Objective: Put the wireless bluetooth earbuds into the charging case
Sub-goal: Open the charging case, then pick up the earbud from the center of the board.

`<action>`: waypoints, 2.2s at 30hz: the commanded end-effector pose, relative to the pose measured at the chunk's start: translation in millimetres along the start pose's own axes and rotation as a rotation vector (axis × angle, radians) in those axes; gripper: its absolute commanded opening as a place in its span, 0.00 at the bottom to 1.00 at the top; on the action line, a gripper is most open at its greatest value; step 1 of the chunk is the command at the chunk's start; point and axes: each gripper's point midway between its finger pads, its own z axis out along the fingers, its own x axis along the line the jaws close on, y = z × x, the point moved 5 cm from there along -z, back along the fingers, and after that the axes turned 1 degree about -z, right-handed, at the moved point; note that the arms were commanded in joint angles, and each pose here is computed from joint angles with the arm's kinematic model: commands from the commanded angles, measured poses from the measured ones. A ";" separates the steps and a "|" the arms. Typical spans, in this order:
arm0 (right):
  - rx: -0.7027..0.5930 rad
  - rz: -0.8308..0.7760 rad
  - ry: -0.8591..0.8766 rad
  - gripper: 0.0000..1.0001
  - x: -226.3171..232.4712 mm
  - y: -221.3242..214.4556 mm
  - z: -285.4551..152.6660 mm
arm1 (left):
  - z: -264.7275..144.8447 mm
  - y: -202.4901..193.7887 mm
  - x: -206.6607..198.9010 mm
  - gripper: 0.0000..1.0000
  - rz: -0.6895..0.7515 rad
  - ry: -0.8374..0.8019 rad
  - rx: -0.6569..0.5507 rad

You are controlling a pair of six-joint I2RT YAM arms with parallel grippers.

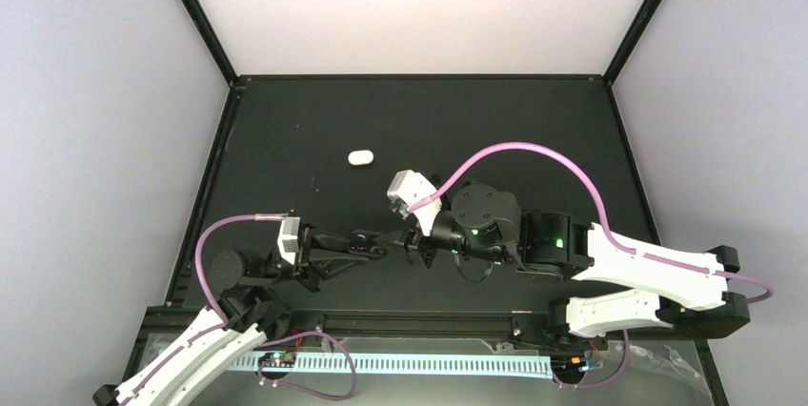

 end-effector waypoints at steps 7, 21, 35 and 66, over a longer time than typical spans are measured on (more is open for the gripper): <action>0.000 0.016 -0.022 0.59 -3.8 -0.3 0.4 | -11.6 21.0 -3.2 0.02 -0.058 0.061 -0.157; -0.129 0.490 -0.312 0.58 -144.0 -48.8 14.7 | -14.1 8.4 6.7 0.02 -0.075 0.122 -0.121; 0.108 0.748 -0.590 0.54 -262.5 -199.8 105.4 | -17.4 4.4 8.8 0.01 -0.022 0.181 -0.060; 0.369 0.855 -0.580 0.45 -325.8 -293.3 149.5 | -21.8 -1.3 9.5 0.02 0.022 0.206 -0.030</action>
